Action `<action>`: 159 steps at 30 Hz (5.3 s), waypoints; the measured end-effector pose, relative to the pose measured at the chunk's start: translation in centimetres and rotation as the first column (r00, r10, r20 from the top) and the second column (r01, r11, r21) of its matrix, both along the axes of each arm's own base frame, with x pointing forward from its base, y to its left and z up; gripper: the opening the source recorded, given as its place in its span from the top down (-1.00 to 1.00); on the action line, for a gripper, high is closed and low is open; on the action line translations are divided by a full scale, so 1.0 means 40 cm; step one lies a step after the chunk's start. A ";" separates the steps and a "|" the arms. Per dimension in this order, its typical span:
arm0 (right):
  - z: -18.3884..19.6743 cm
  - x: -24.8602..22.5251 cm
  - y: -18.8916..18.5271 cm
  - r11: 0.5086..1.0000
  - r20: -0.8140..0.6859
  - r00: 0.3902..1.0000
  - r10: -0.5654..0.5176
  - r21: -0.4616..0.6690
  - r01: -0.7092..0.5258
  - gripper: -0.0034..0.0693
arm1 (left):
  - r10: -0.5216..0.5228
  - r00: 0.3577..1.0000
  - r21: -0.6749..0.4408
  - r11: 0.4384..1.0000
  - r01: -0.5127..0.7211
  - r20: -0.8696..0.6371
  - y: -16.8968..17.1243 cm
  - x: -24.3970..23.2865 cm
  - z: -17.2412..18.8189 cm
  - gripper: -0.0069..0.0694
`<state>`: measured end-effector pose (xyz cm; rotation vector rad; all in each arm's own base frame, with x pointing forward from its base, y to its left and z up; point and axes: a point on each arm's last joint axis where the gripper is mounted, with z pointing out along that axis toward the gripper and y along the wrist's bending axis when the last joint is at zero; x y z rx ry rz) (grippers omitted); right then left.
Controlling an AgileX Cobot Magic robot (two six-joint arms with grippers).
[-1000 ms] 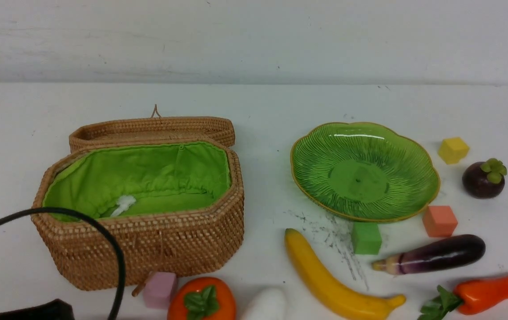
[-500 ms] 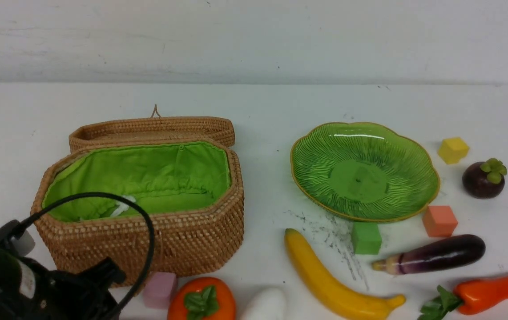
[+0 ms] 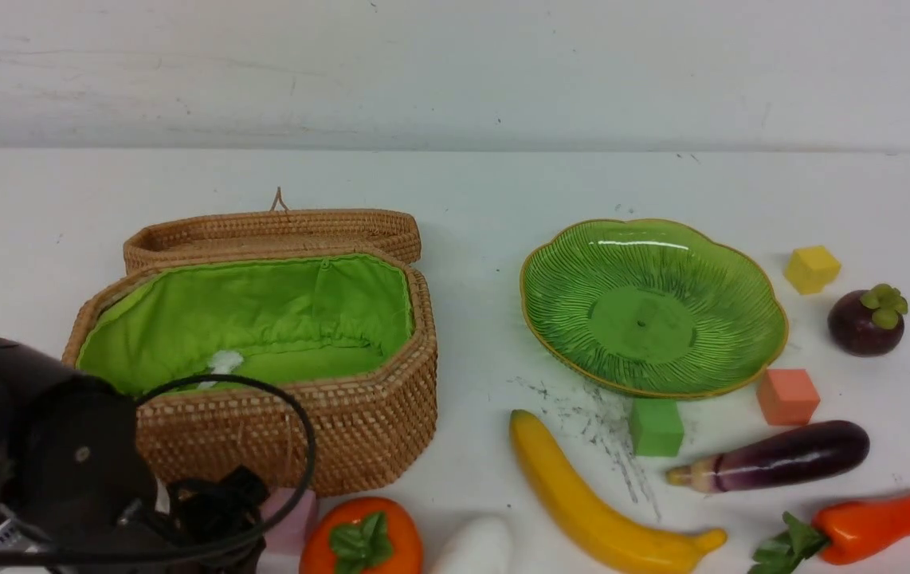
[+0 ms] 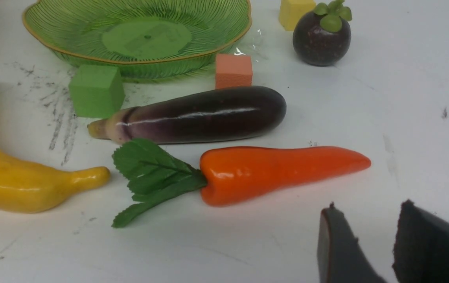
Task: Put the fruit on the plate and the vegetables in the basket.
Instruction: Grab the mango with your left arm and place it on the right plate
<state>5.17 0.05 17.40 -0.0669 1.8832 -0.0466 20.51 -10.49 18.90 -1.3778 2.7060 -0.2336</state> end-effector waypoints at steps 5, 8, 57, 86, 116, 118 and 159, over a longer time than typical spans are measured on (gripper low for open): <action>0.000 0.000 0.000 1.000 0.000 1.000 0.000 0.000 0.000 0.23 | -0.002 1.000 0.006 1.000 0.002 0.000 -0.008 0.018 -0.017 -0.63; 0.000 0.000 0.000 1.000 0.000 1.000 0.000 0.000 0.000 0.23 | -0.015 1.000 0.009 1.000 0.015 0.000 -0.009 0.021 -0.022 -0.62; 0.000 0.000 0.000 1.000 0.000 1.000 0.000 0.001 0.000 0.23 | -0.512 0.850 -0.069 0.850 0.523 0.125 -0.004 -0.076 0.104 -0.58; 0.000 0.000 0.000 1.000 0.000 1.000 0.000 0.000 0.000 0.23 | -0.730 0.513 0.157 0.631 0.759 0.452 -0.167 0.235 0.362 -0.57; 0.000 0.000 0.000 1.000 0.000 1.000 0.000 0.000 0.000 0.23 | -0.739 0.298 0.226 0.517 0.825 0.604 -0.483 0.577 0.135 -0.57; 0.000 0.000 0.000 1.000 0.000 1.000 0.000 0.000 0.000 0.23 | -0.726 0.293 0.239 0.533 0.812 0.622 -0.485 0.584 0.135 -0.57; 0.000 0.000 0.000 1.000 0.000 1.000 0.000 0.001 0.000 0.23 | -0.716 0.305 0.242 0.552 0.798 0.628 -0.493 0.604 0.089 -0.57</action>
